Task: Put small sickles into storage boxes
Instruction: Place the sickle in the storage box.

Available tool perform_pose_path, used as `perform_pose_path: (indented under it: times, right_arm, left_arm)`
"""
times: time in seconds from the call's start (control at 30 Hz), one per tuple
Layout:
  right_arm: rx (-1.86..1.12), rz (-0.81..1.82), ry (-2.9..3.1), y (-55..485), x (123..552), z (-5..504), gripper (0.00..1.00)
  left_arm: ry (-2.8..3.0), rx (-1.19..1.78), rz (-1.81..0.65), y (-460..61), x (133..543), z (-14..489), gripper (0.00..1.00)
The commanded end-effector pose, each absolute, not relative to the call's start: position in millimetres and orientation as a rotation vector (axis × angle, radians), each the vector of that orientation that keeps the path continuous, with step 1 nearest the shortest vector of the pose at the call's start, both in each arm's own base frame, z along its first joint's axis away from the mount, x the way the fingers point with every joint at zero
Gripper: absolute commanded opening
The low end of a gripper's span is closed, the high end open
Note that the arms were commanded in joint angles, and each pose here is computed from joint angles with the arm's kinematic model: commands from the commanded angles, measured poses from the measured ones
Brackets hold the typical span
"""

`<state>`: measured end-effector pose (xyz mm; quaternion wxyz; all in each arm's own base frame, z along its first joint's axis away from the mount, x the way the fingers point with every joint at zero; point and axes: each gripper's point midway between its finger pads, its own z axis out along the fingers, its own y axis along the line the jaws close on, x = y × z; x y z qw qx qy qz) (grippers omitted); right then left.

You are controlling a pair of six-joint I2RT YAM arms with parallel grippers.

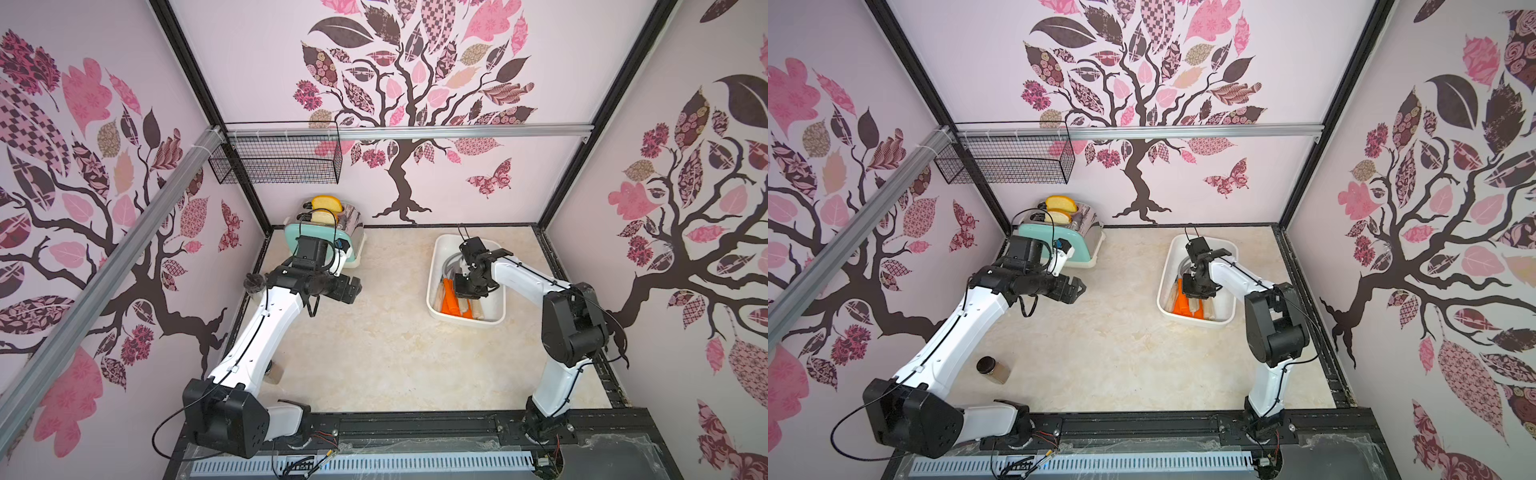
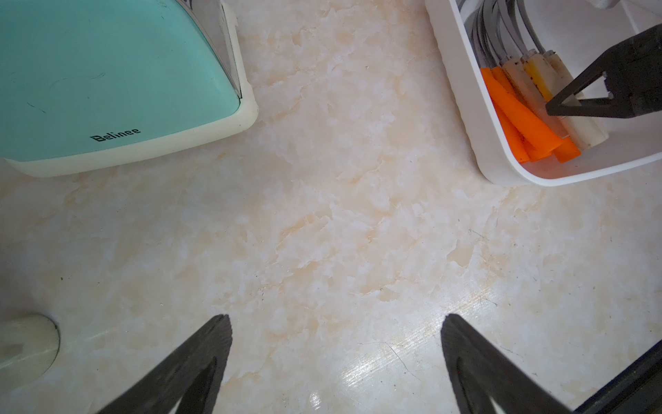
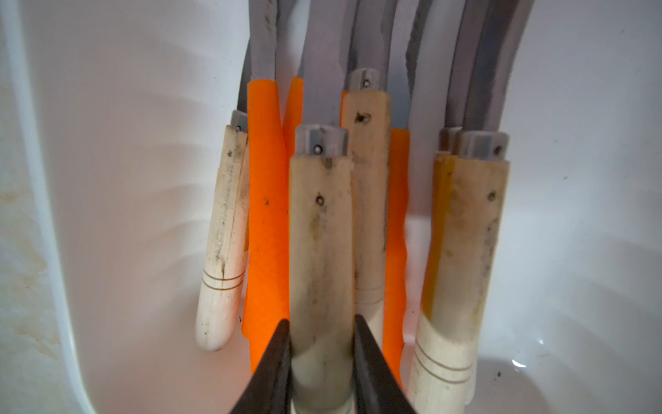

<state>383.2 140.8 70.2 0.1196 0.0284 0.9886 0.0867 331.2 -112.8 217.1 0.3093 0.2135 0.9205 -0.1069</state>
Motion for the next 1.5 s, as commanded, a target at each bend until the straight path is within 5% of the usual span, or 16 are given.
perform_pose_path:
  times: [0.0, 0.97, 1.07, 1.13, 1.47]
  right_arm:
    - [0.073, 0.222, 2.876, 137, 391, 76, 0.07]
    - [0.095, 0.107, 2.763, 122, 407, 110, 0.57]
    - [0.115, 0.081, 2.681, 115, 415, 131, 0.69]
    - [0.129, 0.083, 2.610, 111, 420, 147, 0.98]
    - [0.161, 0.187, 2.221, 88, 418, 216, 1.00]
  left_arm:
    - [2.418, 0.578, -0.278, -114, 334, 222, 0.96]
    - [2.316, 0.373, -0.100, -89, 361, 253, 0.98]
    - [2.233, 0.270, -0.030, -71, 370, 260, 0.98]
    - [2.195, 0.153, -0.036, -54, 376, 265, 0.98]
    - [2.006, -0.104, 0.127, 16, 386, 246, 0.98]
